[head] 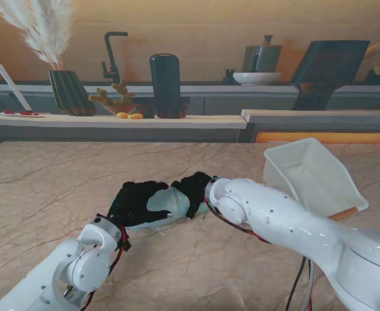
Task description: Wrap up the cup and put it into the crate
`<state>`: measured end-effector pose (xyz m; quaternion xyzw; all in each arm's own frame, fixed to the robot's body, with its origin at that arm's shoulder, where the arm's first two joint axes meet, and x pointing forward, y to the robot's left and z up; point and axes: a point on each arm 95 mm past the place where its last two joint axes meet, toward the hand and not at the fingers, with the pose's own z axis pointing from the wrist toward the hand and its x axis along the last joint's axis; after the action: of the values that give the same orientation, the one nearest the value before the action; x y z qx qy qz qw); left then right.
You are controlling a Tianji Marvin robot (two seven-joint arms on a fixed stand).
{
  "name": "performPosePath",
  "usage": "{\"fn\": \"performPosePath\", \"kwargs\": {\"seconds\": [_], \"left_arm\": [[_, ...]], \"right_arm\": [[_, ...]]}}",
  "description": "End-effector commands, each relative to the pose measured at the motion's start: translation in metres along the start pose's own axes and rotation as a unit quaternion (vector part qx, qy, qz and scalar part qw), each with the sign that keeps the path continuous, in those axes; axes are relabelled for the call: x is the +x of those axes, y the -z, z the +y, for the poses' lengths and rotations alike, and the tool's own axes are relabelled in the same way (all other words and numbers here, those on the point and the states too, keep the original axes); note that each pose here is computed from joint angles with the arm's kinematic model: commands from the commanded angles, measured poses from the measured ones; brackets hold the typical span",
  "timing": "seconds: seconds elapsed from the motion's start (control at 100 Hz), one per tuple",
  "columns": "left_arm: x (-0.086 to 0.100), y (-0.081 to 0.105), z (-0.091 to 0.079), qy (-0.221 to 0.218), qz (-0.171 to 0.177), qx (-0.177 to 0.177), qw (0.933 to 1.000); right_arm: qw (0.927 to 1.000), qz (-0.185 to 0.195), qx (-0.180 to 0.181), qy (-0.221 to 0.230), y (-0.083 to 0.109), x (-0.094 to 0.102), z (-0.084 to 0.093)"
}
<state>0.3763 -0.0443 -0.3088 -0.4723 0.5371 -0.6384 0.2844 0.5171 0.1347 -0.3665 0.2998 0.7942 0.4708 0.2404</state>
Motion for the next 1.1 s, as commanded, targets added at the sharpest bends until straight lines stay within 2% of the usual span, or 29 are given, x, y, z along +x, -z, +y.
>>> {"fn": "performPosePath", "kwargs": {"seconds": [0.0, 0.17, 0.36, 0.52, 0.6, 0.75, 0.88, 1.09], "left_arm": [[0.001, 0.003, 0.007, 0.008, -0.004, -0.008, 0.9999], [0.003, 0.007, 0.006, 0.005, 0.003, -0.002, 1.0000], [0.008, 0.013, 0.003, -0.006, 0.022, 0.008, 0.9997], [0.015, 0.013, 0.005, -0.025, 0.046, -0.002, 0.9986], [0.021, 0.011, 0.008, -0.038, 0.060, -0.007, 0.9975], [0.029, 0.006, 0.016, -0.080, 0.074, -0.029, 0.9936], [0.034, -0.001, 0.024, -0.095, 0.078, -0.051, 0.9911], [0.033, -0.012, 0.034, -0.143, 0.063, -0.097, 0.9829]], "right_arm": [[0.9955, 0.007, 0.095, -0.002, 0.009, 0.013, -0.074], [0.9944, 0.019, 0.100, -0.027, 0.010, 0.012, -0.071], [0.9920, 0.032, 0.108, -0.057, 0.022, 0.013, -0.063], [0.9873, 0.048, 0.135, -0.069, 0.034, 0.014, -0.058], [0.9828, 0.048, 0.154, -0.089, 0.038, 0.015, -0.057], [0.9743, 0.036, 0.177, -0.134, 0.040, 0.014, -0.057], [0.9666, 0.037, 0.198, -0.158, 0.043, 0.013, -0.057], [0.9613, 0.038, 0.207, -0.178, 0.048, 0.011, -0.056]]}}
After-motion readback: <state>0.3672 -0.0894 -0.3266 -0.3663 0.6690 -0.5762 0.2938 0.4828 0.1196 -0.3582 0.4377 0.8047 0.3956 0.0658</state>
